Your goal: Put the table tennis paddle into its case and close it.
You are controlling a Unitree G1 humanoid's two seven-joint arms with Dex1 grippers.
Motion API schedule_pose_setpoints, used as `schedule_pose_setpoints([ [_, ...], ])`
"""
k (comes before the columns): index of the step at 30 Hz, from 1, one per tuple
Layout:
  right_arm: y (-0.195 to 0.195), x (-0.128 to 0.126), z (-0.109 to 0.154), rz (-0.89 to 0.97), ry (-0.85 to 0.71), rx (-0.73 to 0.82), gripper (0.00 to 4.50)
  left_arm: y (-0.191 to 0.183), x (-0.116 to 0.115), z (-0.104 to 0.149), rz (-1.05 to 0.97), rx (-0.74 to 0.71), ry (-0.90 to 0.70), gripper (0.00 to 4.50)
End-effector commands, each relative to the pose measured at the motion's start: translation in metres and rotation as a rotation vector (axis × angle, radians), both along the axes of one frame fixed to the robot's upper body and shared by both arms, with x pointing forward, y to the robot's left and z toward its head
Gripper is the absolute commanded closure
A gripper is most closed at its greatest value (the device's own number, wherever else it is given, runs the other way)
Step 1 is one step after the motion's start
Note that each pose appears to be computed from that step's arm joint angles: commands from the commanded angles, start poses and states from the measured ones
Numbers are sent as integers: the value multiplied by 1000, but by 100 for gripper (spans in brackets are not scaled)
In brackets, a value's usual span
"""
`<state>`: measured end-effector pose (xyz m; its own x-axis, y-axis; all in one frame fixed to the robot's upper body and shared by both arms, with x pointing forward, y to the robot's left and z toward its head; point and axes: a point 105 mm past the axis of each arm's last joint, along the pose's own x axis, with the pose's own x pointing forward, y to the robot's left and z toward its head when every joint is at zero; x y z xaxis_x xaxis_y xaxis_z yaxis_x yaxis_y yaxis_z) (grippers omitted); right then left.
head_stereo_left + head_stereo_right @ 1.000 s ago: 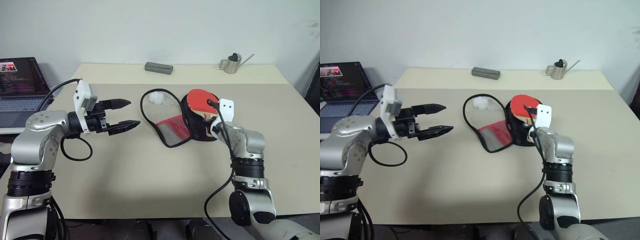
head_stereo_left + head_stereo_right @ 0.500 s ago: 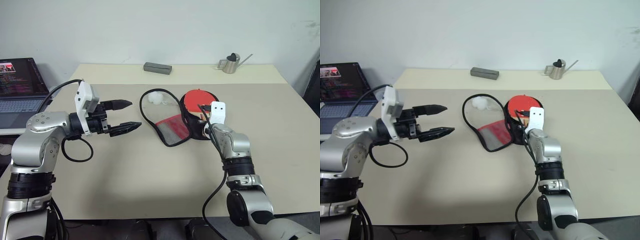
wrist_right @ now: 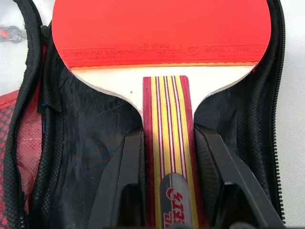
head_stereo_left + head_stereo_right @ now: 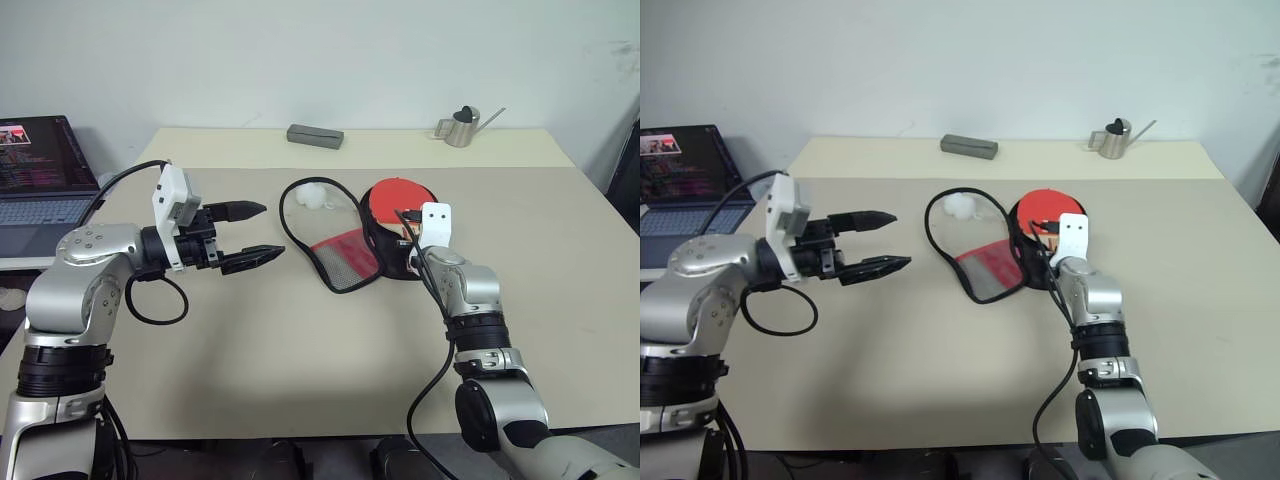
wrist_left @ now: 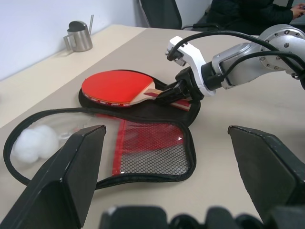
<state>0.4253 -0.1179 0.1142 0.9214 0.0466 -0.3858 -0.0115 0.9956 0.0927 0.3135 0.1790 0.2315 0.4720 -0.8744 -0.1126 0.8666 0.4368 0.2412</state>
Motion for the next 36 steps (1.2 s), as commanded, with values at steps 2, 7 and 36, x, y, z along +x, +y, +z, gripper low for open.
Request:
schedule_pose_setpoints([
  [2,8,0,18,26,-72,-7,343,-3,-4,12,-19,-1,-58,0],
  [7,11,-4,13,46,-57,-18,343,-4,-4,12,-21,-2,-58,0],
  [36,1,-8,7,3,-67,-86,343,-4,-2,12,-19,-2,-54,0],
])
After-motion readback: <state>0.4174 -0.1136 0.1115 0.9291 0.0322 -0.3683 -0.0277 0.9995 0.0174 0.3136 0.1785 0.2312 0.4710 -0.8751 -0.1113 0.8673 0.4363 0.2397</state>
